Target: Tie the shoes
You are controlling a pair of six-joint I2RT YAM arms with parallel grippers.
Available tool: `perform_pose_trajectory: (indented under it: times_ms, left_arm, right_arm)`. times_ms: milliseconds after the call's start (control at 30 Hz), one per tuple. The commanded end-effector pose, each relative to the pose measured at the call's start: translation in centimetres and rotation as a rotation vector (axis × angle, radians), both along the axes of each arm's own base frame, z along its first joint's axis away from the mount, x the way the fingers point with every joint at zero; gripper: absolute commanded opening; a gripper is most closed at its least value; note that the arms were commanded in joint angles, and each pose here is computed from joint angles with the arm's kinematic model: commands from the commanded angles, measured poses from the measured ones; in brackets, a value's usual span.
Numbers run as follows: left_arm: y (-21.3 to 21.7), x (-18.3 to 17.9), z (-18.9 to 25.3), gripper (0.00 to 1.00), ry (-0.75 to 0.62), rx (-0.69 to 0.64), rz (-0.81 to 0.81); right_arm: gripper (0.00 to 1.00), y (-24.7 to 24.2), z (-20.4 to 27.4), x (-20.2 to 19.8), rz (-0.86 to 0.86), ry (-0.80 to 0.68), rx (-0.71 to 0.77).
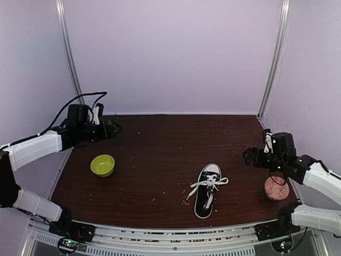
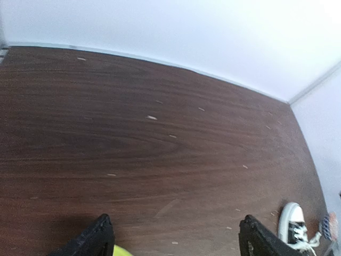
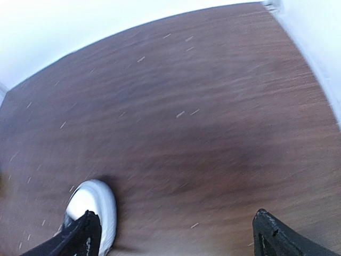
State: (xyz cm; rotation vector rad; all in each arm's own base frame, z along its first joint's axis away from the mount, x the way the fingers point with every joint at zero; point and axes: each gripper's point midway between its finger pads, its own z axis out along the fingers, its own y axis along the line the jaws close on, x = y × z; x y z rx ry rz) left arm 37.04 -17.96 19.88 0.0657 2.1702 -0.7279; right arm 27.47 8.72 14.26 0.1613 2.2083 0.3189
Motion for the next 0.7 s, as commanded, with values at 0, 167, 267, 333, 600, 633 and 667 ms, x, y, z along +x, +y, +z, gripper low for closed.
perform_pose_trajectory:
  times_ms: [0,167,267,333,600,633,667]
  left_arm:
    - [11.1,-0.5,1.3,0.85,-0.109,0.143,0.276]
    - [20.8,-5.3,3.7,0.94,-0.264,0.416,0.659]
    - [23.7,-7.6,2.6,0.94,-0.342,0.521,0.802]
    - [24.5,-8.2,1.1,0.95,-0.391,0.555,0.848]
    - [24.4,-6.7,-1.3,0.98,-0.427,0.608,0.826]
    - [24.8,-6.5,-1.6,0.98,-0.410,0.622,0.848]
    - [25.1,-6.3,-1.7,0.98,-0.395,0.627,0.867]
  right_arm:
    - [0.99,-5.3,2.7,3.0,-0.102,-0.078,-0.036]
    - [1.00,-11.7,4.7,3.1,-0.317,-0.206,-0.026]
    - [1.00,-13.8,5.1,2.1,-0.424,-0.356,-0.086]
    - [1.00,-14.4,5.4,1.7,-0.462,-0.477,-0.094]
    - [1.00,-16.0,3.8,1.6,-0.532,-0.517,-0.180]
    - [1.00,-16.1,3.6,1.7,-0.532,-0.523,-0.190]
    - [1.00,-16.2,4.0,1.8,-0.539,-0.555,-0.193]
